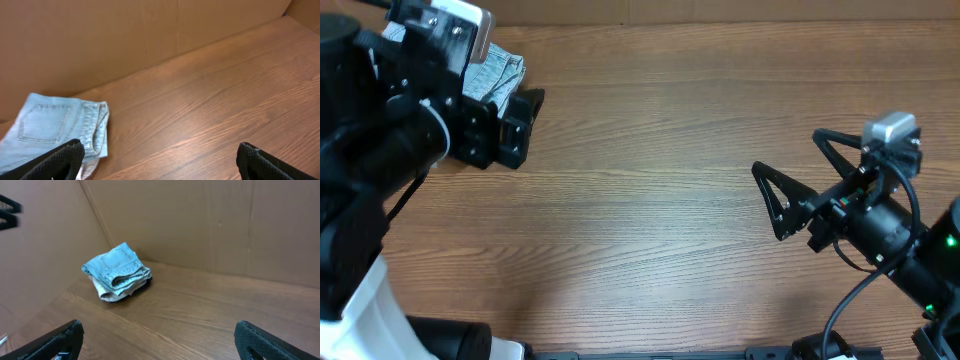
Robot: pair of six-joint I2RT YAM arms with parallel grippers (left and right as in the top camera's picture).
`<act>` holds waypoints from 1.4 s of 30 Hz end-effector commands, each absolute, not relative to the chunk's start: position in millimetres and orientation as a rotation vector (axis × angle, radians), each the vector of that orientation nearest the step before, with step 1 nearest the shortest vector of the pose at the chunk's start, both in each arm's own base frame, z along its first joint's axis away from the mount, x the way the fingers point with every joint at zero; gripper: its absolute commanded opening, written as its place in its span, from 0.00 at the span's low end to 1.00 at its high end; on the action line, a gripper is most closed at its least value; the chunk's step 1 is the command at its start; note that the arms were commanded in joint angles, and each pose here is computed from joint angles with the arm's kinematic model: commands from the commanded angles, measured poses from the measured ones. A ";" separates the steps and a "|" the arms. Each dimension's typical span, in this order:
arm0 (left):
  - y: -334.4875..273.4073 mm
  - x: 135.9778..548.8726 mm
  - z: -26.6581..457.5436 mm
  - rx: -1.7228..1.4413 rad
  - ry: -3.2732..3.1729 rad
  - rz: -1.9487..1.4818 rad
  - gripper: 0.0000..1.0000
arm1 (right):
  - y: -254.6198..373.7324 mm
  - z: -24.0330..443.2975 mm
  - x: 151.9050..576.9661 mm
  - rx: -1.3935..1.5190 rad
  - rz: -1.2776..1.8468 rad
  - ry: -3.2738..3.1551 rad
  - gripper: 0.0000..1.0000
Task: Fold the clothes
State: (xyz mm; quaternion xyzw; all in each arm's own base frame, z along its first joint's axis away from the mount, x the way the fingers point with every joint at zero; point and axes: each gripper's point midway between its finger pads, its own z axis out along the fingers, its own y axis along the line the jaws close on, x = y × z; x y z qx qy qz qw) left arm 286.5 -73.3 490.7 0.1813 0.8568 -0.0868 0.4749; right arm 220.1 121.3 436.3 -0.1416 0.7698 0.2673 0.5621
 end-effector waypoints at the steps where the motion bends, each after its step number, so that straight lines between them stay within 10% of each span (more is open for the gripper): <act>1: -78.3 301.6 476.9 0.425 2.151 -0.248 1.00 | 118.6 432.5 221.9 -0.318 0.612 1.829 1.00; 29: -81.0 322.3 459.3 0.427 2.209 -0.256 1.00 | 92.5 414.2 250.5 -0.386 0.270 1.717 1.00; 42: -81.0 322.3 459.3 0.426 2.209 -0.256 1.00 | 92.6 240.5 240.9 -0.405 0.317 1.704 1.00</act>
